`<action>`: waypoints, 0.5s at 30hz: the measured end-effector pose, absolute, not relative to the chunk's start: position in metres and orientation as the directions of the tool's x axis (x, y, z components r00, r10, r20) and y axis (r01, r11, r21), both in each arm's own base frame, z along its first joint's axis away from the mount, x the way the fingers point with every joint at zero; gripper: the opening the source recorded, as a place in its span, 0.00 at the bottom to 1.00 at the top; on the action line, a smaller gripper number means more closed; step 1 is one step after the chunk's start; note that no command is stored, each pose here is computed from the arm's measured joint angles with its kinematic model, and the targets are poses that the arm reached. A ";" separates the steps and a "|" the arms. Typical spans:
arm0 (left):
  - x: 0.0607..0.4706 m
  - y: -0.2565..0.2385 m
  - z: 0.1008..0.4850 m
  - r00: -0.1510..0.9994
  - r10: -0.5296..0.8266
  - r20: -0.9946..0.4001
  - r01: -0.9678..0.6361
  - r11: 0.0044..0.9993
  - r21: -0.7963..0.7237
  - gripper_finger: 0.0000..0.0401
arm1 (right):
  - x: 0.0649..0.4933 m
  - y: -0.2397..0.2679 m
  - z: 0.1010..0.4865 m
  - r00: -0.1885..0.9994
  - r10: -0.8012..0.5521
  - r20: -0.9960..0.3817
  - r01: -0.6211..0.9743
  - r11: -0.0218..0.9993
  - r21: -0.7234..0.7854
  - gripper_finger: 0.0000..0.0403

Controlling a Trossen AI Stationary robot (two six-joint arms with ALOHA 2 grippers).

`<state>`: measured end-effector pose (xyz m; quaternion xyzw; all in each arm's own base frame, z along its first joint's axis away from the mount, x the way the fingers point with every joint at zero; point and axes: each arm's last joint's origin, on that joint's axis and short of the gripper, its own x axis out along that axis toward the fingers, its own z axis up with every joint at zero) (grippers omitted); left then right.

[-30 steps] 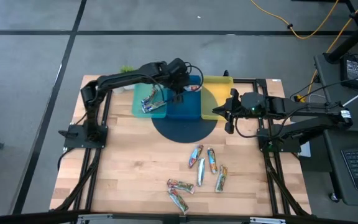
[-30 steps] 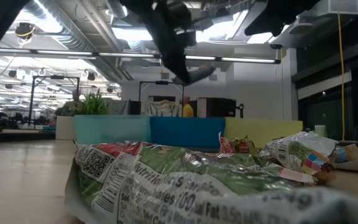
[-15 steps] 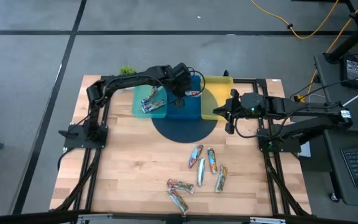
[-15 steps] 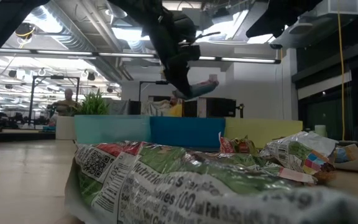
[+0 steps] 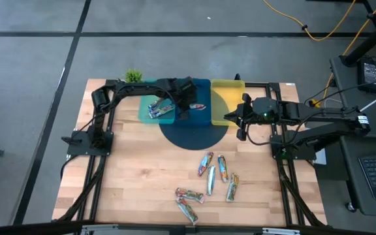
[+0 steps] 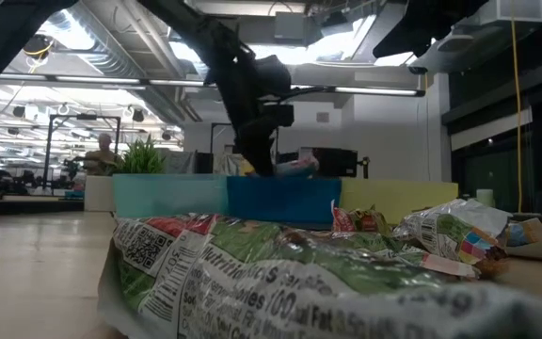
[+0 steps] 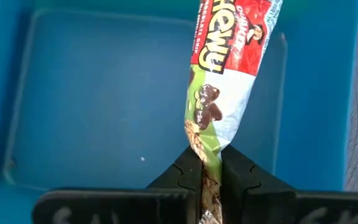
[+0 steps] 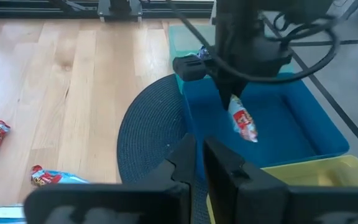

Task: Pick and place Granola Bars by type
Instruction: Put the top left red granola bar into the blue bin

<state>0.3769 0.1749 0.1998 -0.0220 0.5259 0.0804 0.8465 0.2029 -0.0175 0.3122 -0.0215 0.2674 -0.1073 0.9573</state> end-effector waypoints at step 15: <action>0.373 0.160 0.169 0.400 0.082 -0.913 -0.126 0.991 0.034 0.05 | 0.203 -0.017 0.312 0.834 -0.217 -0.507 0.184 0.976 -0.115 0.08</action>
